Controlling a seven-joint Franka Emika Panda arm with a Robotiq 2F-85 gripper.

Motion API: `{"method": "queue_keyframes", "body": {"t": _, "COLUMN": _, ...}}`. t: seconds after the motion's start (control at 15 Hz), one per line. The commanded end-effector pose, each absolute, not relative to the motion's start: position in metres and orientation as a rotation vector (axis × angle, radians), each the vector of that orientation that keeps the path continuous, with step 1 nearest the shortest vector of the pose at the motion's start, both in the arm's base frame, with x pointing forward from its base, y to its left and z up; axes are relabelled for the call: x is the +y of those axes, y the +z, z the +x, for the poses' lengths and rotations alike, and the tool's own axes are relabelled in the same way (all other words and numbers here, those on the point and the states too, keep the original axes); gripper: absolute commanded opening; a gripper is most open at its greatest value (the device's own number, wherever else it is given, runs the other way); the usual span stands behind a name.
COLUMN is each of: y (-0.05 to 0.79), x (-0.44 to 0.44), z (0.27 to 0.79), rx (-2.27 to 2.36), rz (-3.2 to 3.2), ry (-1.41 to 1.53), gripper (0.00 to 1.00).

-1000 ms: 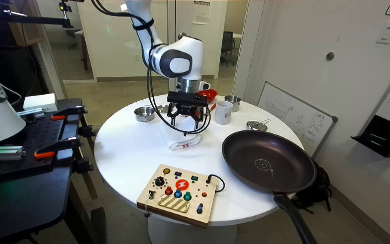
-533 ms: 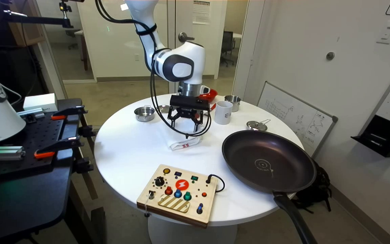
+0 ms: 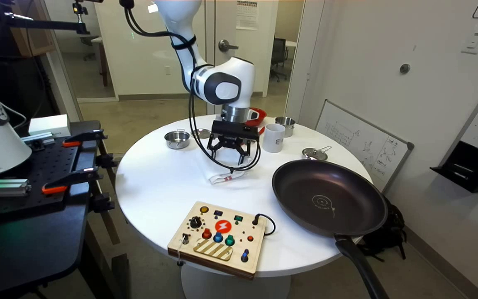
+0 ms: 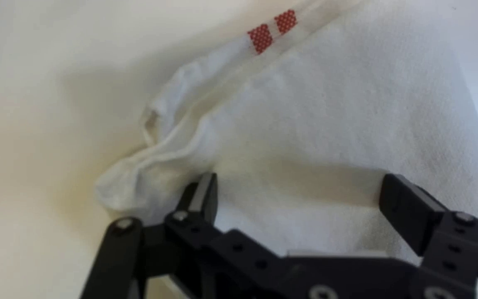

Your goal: Put the towel in the pan

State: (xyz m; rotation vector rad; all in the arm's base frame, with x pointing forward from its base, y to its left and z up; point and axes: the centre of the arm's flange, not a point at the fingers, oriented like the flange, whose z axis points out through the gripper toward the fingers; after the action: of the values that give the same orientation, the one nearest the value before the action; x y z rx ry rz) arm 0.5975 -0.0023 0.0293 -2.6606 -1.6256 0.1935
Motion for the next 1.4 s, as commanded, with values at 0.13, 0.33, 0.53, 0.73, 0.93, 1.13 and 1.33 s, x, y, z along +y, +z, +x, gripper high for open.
{"method": "queue_keyframes", "body": {"t": 0.13, "y": 0.017, "x": -0.003, "z": 0.612, "rx": -1.653, "rz": -2.641, "ry": 0.230, "gripper": 0.81}}
{"method": "queue_keyframes", "body": {"t": 0.33, "y": 0.015, "x": -0.003, "z": 0.614, "rx": -1.650, "rz": -2.641, "ry": 0.238, "gripper": 0.61}}
{"method": "queue_keyframes", "body": {"t": 0.53, "y": 0.015, "x": -0.003, "z": 0.615, "rx": -1.648, "rz": -2.640, "ry": 0.254, "gripper": 0.35}}
{"method": "queue_keyframes", "body": {"t": 0.73, "y": 0.017, "x": -0.002, "z": 0.617, "rx": -1.649, "rz": -2.633, "ry": 0.277, "gripper": 0.14}}
{"method": "queue_keyframes", "body": {"t": 0.93, "y": 0.018, "x": -0.001, "z": 0.619, "rx": -1.652, "rz": -2.629, "ry": 0.290, "gripper": 0.02}}
{"method": "queue_keyframes", "body": {"t": 1.13, "y": 0.021, "x": 0.000, "z": 0.618, "rx": -1.649, "rz": -2.635, "ry": 0.301, "gripper": 0.05}}
{"method": "queue_keyframes", "body": {"t": 1.33, "y": 0.031, "x": 0.001, "z": 0.613, "rx": -1.656, "rz": -2.640, "ry": 0.340, "gripper": 0.05}}
